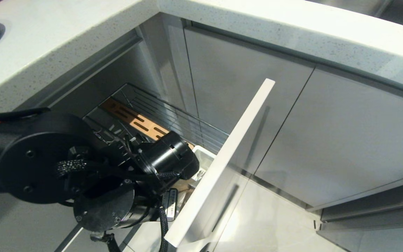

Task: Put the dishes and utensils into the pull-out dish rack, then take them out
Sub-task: Take the chopsticks out of the cupboard

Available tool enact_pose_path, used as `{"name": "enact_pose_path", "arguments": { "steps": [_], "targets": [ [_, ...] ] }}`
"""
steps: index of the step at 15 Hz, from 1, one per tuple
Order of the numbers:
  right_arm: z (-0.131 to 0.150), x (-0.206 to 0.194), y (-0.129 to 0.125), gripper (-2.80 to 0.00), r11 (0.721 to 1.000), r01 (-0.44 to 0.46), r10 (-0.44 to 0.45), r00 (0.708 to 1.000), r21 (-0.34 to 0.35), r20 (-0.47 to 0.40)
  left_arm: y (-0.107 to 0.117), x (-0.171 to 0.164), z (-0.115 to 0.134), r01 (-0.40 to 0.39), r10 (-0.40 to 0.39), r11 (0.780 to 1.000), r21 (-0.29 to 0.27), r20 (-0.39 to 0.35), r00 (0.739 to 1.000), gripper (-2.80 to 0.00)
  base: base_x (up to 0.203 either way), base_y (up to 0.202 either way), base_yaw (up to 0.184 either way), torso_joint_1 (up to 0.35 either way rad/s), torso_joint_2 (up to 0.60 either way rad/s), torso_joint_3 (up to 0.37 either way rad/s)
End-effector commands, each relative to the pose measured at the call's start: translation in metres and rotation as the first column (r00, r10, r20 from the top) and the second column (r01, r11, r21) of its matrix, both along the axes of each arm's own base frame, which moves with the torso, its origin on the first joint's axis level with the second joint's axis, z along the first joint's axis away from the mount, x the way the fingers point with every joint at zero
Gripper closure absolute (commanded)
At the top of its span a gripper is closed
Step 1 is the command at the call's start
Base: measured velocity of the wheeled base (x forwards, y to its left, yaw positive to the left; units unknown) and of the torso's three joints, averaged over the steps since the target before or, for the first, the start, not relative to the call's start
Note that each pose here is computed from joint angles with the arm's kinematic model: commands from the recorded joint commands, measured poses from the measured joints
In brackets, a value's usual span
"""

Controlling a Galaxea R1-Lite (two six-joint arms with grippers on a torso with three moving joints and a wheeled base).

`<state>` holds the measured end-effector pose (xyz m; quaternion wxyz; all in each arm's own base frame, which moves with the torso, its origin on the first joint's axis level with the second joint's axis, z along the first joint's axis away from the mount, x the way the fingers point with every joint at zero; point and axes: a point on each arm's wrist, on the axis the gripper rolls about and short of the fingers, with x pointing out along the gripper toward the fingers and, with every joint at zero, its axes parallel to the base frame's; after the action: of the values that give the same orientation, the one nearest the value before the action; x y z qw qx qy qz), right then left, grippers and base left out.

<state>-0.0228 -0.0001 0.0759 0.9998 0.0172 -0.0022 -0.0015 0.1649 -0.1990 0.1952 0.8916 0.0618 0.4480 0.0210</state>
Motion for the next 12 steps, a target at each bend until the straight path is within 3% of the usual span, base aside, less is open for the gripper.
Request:
{"name": "enact_pose_path", "arguments": {
  "steps": [1,8,12],
  "targets": [
    [0.0,0.0,0.0,0.0,1.0,-0.001,0.001,1.0,0.0,0.003,0.001,0.0,0.0,-0.01,0.01,1.0,0.008,0.011,1.0,0.0,0.0,0.0,0.0,0.0,0.0,0.0],
    [0.0,0.0,0.0,0.0,1.0,-0.001,0.001,1.0,0.0,0.003,0.001,-0.001,0.002,-0.008,0.008,1.0,-0.002,0.008,1.0,0.0,0.0,0.0,0.0,0.0,0.0,0.0],
    [0.0,0.0,0.0,0.0,1.0,0.0,0.0,1.0,0.0,0.003,0.014,-0.014,0.031,0.007,0.0,0.995,-0.096,0.069,0.998,0.0,0.0,0.0,0.0,0.0,0.0,0.0]
  ]
}}
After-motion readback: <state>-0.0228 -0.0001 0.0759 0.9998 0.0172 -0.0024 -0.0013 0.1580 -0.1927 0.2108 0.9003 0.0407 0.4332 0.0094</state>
